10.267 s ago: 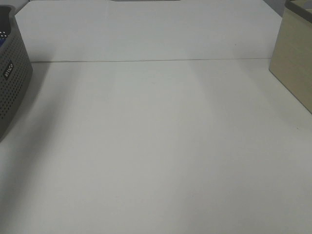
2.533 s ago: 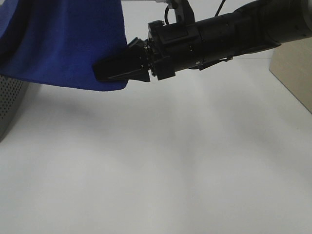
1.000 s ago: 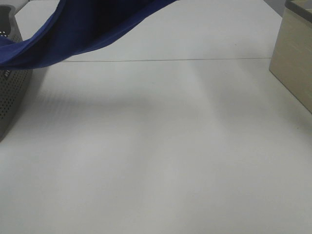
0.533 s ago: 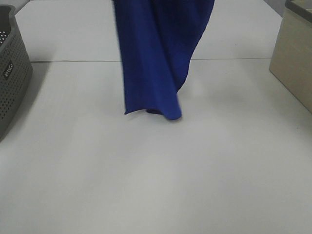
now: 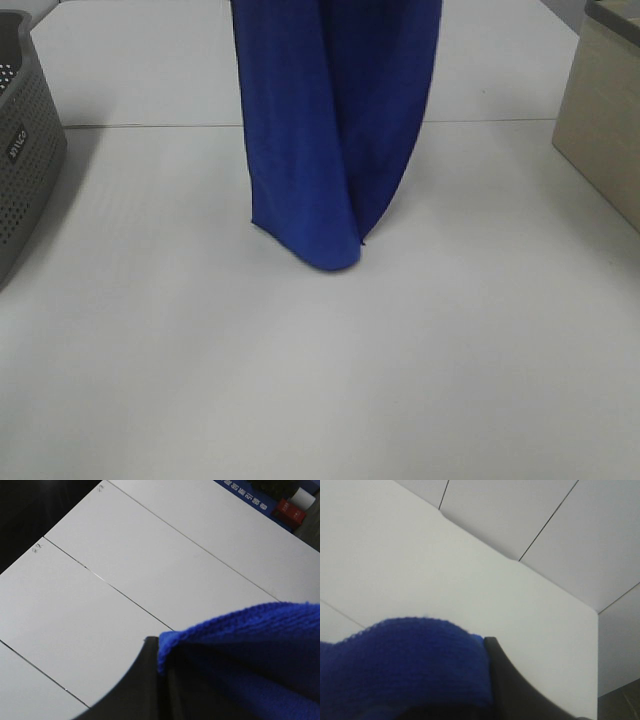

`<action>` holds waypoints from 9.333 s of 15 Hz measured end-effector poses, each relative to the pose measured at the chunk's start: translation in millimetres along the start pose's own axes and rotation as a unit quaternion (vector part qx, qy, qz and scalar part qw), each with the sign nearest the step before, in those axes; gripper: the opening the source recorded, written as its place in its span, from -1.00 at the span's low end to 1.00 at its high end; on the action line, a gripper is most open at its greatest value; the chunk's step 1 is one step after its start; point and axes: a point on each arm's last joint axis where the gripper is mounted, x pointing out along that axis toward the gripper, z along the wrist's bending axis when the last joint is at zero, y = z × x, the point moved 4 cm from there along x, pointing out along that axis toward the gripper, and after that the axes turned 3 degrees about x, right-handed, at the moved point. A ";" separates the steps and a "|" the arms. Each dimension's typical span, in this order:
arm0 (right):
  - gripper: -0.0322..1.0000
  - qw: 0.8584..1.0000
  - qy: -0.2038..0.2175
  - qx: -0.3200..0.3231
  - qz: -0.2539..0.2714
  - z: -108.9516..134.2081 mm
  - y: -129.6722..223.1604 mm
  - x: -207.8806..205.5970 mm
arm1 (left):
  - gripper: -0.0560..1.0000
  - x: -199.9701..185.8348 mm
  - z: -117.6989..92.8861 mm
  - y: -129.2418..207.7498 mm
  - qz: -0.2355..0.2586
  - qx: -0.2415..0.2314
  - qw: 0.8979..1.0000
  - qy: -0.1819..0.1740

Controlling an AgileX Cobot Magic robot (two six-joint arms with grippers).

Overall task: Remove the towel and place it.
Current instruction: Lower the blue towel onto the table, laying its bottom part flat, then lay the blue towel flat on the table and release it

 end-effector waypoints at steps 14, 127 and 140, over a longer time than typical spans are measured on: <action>-0.90 0.974 0.037 0.002 -0.221 9.4 -33.1 79.9 | -0.89 63.9 13.1 99.9 0.003 -0.005 0.996 -0.087; -0.71 0.578 -0.326 0.250 0.705 171.1 406.2 -70.6 | -0.89 -323.4 -330.1 73.2 0.718 -0.477 0.229 0.453; 0.45 0.582 -0.339 0.255 0.694 172.3 400.1 -69.2 | 0.26 -316.6 -330.7 72.1 0.709 -0.490 0.233 0.450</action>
